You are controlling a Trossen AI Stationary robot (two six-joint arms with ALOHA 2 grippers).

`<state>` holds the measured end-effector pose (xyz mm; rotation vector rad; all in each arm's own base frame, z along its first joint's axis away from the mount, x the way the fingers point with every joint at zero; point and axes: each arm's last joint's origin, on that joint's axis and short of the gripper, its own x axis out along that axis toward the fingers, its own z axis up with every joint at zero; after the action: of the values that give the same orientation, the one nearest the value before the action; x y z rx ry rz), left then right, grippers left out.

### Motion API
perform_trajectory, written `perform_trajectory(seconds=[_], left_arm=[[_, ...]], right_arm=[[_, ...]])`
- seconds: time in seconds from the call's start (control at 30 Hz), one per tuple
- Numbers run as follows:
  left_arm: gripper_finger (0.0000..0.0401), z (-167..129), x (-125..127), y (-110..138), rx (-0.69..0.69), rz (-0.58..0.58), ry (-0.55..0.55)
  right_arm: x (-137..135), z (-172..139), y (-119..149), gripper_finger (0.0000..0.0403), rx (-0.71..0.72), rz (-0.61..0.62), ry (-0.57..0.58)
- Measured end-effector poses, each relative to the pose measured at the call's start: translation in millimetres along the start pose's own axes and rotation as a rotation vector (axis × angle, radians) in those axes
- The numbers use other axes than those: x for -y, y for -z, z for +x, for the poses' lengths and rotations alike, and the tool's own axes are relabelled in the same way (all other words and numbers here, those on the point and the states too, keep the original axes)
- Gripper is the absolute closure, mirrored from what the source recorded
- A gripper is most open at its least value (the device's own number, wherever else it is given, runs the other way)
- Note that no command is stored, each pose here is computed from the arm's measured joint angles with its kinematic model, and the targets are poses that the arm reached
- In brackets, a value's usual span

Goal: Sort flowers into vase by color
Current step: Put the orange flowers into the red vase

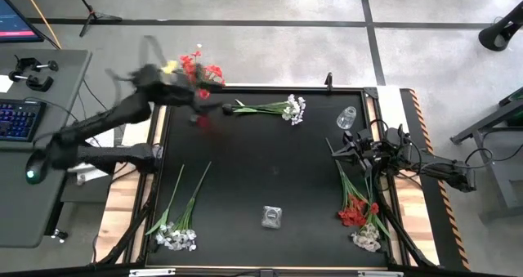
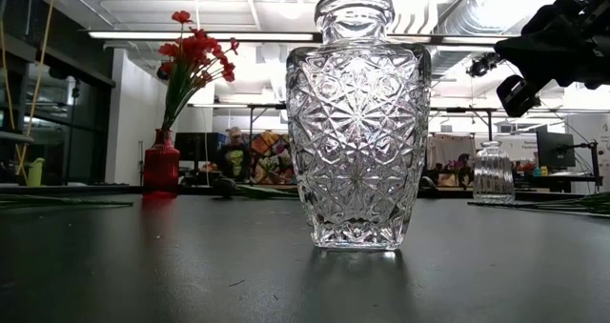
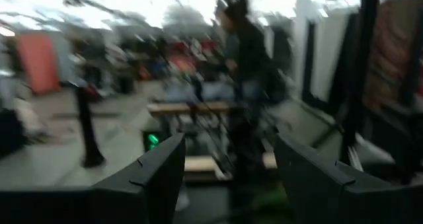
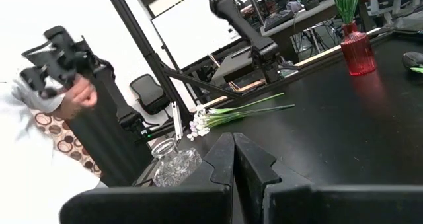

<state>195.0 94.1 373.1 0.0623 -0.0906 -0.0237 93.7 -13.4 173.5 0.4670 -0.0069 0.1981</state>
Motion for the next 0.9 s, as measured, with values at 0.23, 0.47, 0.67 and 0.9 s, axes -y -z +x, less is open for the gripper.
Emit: perform_trajectory(seconds=[0.23, 0.47, 0.67, 0.9], left_arm=[[0.0181, 90.0, 0.3, 54.9, -0.202, -0.017, 0.168], [0.0182, 144.7, 6.1, 95.5, -0.307, -0.029, 0.253], [0.0183, 143.5, -5.4, 78.1, -0.270, -0.155, 0.200], [0.0183, 119.1, -20.9, 35.7, -0.131, -0.264, 0.100]], right_arm=[[0.0, 0.0, 0.0, 0.0402, 0.000, 0.000, 0.000], [0.0, 0.0, 0.0, 0.0402, 0.000, 0.000, 0.000], [0.0, 0.0, 0.0, 0.0402, 0.000, 0.000, 0.000], [0.0, 0.0, 0.0, 0.0402, 0.000, 0.000, 0.000]])
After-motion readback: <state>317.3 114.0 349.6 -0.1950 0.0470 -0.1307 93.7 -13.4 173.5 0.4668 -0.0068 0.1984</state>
